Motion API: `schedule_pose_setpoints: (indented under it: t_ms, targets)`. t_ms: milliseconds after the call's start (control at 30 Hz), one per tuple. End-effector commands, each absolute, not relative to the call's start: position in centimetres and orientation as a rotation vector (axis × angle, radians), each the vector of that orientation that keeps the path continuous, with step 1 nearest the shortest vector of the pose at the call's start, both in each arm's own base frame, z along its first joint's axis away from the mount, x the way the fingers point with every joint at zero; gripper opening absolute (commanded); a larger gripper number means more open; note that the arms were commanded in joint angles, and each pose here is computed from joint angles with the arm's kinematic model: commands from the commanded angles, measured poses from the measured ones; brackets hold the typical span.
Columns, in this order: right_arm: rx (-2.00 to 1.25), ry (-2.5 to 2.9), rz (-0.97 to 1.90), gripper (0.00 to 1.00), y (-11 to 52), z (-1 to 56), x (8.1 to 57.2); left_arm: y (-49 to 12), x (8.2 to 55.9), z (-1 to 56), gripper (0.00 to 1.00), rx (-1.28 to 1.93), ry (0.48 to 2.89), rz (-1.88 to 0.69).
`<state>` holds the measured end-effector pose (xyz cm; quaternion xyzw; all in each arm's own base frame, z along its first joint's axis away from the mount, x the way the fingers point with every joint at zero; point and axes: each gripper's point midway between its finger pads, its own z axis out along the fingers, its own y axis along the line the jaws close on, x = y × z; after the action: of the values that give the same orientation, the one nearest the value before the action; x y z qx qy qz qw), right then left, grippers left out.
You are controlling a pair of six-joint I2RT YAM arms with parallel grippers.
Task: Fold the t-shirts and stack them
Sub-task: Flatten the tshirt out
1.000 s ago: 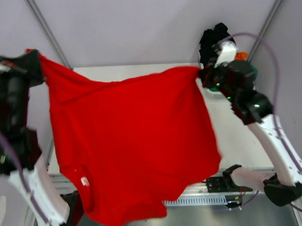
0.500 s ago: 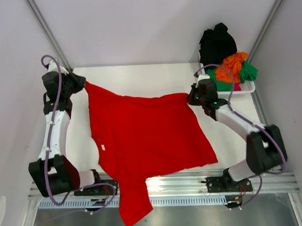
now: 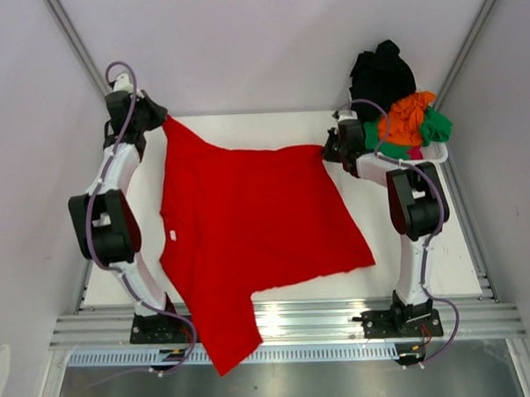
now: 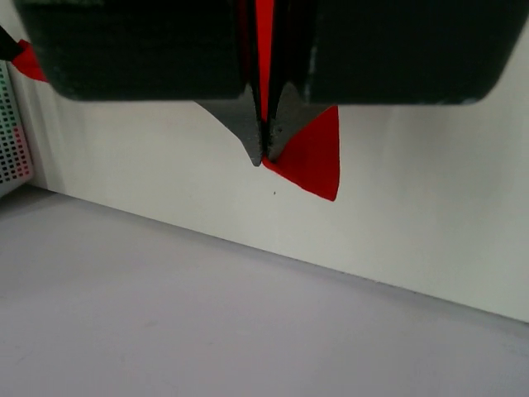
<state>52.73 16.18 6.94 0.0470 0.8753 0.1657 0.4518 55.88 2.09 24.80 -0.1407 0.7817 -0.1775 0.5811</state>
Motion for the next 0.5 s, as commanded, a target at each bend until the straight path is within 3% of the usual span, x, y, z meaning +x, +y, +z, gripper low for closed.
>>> schedule_pose_setpoints:
  t_ms: [0,367,467]
  targets:
    - [0.069,2.056,0.413,0.0,16.0,9.6,57.0,1.0,59.0,28.6,0.01,-0.274,1.723,-0.368]
    - [-0.074,2.035,0.279,0.0,13.6,9.3,65.0,0.3,65.9,24.5,0.0,-0.303,1.762,-0.328]
    - [-0.115,2.074,0.258,0.0,13.0,8.0,65.2,0.4,66.5,25.1,0.01,-0.299,1.747,-0.327]
